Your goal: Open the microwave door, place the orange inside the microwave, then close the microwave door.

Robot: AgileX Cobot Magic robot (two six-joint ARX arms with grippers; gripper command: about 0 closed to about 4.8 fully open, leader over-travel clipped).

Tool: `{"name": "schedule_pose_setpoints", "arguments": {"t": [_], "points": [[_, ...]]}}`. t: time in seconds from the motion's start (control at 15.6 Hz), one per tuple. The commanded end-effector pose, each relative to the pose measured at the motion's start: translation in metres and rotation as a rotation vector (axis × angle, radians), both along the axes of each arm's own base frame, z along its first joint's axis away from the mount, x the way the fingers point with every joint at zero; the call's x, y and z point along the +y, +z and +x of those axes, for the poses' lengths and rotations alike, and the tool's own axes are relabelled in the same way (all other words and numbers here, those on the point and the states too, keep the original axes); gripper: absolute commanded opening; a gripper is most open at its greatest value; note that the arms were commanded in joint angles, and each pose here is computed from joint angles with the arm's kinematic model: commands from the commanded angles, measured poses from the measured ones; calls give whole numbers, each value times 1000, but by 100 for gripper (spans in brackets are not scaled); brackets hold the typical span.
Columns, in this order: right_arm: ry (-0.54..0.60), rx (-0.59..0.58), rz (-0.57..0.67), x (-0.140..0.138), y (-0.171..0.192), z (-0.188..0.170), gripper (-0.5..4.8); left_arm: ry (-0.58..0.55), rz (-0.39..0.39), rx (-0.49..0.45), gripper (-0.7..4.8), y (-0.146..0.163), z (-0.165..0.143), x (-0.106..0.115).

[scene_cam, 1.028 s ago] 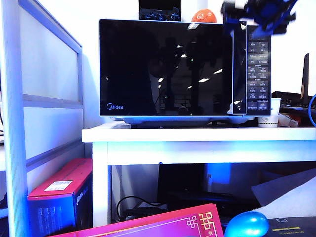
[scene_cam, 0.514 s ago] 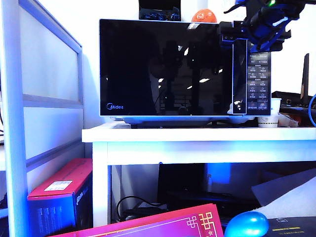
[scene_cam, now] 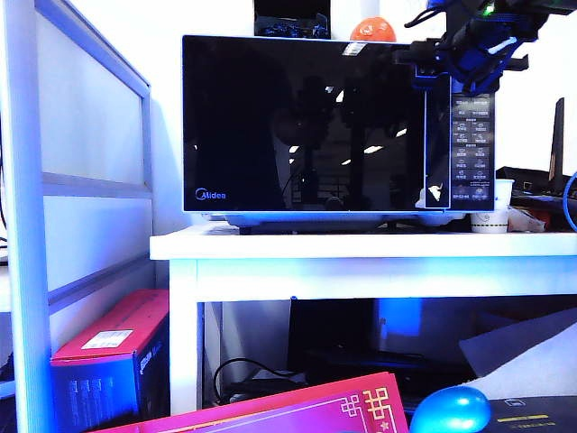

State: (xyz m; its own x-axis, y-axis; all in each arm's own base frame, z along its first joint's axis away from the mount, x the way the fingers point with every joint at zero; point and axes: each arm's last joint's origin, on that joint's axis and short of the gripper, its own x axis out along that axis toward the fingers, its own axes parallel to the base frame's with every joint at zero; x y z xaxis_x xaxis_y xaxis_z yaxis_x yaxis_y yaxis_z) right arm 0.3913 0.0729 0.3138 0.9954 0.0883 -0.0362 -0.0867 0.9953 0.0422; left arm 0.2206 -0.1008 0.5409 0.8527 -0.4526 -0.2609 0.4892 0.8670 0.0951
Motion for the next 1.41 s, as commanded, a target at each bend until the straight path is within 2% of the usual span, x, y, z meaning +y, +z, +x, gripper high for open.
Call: {"name": "schedule_pose_setpoints", "arguments": {"t": [0.06, 0.51, 0.84, 1.41], "points": [[-39, -26, 7, -3, 6, 0, 238, -9, -3, -11, -5, 1, 0, 0], [-30, 56, -10, -3, 2, -4, 238, -9, -3, -10, -5, 1, 0, 0], [-29, 48, -9, -6, 19, -17, 238, -9, -3, -11, -5, 1, 0, -1], [16, 105, -16, -5, 20, -24, 238, -9, -2, -8, -5, 1, 2, -1]]}}
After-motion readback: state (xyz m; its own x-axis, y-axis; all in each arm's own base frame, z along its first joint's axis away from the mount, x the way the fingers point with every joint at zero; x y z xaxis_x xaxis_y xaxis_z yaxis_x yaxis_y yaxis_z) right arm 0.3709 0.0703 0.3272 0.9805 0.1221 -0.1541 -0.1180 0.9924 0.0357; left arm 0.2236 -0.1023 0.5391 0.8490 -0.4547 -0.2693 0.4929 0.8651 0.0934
